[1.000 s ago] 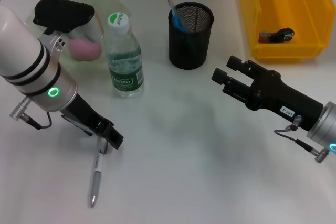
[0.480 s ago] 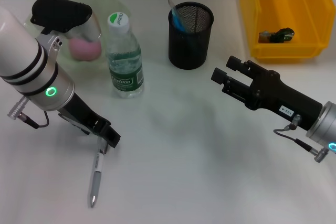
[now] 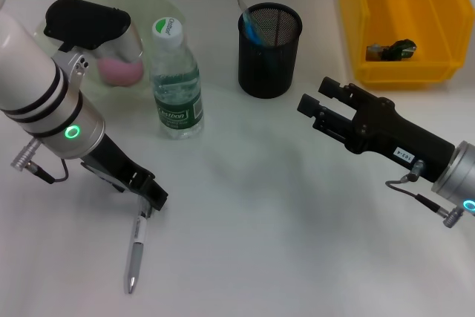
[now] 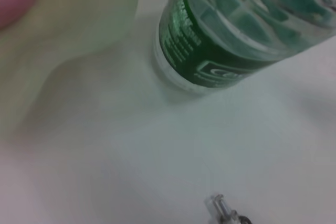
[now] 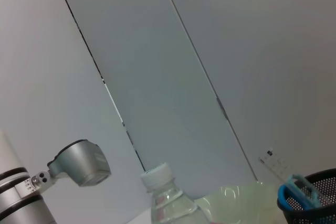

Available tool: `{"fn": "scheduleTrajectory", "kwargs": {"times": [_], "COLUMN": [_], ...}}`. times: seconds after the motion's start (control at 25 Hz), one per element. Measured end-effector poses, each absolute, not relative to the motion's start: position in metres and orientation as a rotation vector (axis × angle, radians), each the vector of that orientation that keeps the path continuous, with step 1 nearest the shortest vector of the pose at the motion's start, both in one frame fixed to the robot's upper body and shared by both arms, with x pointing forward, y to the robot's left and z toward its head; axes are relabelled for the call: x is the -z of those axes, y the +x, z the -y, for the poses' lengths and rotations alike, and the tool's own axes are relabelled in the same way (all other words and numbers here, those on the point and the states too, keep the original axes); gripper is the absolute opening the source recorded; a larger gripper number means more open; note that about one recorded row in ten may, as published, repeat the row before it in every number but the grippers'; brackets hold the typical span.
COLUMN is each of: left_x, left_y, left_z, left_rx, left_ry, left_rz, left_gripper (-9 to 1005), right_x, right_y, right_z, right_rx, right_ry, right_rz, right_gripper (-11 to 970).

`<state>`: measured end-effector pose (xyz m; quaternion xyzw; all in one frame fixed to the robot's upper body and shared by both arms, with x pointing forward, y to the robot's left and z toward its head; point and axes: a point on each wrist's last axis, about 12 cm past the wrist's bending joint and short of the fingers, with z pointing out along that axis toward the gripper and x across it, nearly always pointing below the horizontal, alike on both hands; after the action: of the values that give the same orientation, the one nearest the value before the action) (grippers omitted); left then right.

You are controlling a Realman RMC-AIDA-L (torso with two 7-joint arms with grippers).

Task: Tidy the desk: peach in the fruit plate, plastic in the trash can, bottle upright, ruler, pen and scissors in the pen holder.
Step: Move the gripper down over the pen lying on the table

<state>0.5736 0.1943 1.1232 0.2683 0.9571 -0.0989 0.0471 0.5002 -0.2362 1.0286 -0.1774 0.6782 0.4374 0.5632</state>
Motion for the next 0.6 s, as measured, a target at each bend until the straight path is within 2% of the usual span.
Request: {"fn": "scheduleTrajectory", "kwargs": {"times": [0.6], "left_x": [-1.1240], "left_y": [0.5758], "left_z": [-0.1934], "left_rx": [0.266], "left_ry": [0.833], "left_rz": [-2.918], "left_gripper": [752], "right_x": [-1.0295], "right_y": [0.5019], "right_z": [0.2335], "right_rx": [-1.037], "right_ry": [-0.416], "right_rz": [-1.593], "right_gripper": [689]}}
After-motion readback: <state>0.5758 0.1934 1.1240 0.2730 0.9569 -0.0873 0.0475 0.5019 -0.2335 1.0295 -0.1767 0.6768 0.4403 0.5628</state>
